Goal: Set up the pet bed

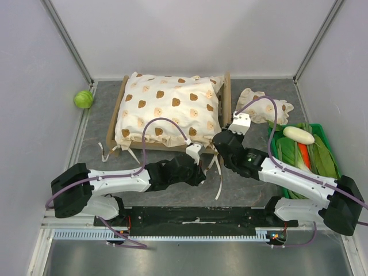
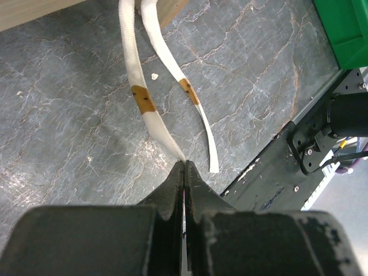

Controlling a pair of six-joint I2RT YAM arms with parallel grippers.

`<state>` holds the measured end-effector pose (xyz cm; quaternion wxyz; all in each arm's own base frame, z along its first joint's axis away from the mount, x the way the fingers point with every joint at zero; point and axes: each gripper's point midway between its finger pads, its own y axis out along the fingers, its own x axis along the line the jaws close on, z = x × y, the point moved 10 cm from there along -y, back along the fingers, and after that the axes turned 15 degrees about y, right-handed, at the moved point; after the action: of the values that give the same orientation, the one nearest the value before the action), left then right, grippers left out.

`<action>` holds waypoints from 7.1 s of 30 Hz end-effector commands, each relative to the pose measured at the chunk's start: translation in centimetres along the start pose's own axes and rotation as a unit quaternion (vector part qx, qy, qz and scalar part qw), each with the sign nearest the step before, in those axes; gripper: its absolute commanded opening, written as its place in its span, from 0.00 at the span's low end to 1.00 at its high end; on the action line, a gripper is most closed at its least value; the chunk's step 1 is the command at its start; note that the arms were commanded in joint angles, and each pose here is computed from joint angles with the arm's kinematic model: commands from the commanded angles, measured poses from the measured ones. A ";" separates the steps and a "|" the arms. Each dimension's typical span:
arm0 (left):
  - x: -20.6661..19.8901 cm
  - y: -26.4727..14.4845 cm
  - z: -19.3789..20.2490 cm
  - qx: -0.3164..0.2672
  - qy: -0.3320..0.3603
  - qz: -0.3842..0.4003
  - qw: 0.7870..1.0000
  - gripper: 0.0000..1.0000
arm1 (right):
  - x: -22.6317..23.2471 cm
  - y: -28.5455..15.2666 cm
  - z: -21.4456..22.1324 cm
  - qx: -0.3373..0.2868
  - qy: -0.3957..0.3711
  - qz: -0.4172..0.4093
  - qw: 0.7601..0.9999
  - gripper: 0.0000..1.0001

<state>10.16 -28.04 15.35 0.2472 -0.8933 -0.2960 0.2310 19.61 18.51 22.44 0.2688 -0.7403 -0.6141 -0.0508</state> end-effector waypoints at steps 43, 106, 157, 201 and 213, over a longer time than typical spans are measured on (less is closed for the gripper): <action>-1.7 1.2 -1.9 -0.029 -0.056 0.035 0.997 0.02 | -6.9 -3.8 7.6 0.337 0.289 -0.226 0.867 0.69; -0.8 0.1 -2.6 -0.062 -0.059 -0.012 0.996 0.47 | -9.0 -3.4 9.4 0.305 0.245 -0.144 0.909 0.05; 2.2 9.6 -8.7 -0.135 -0.089 -0.102 0.982 0.02 | -9.7 -3.7 9.7 0.323 0.180 -0.167 0.914 0.07; 1.9 4.5 -7.2 -0.097 -0.007 -0.040 0.994 0.02 | -4.6 2.8 3.6 0.198 0.373 -0.200 0.884 0.04; 1.3 3.9 -6.7 -0.073 0.018 0.005 0.997 0.02 | -3.8 4.4 3.1 0.155 0.424 -0.178 0.875 0.03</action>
<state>16.91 -32.38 16.59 0.1908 -0.8993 -0.3297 0.2147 19.89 16.00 13.73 0.6334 -0.4759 -0.5672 -0.2250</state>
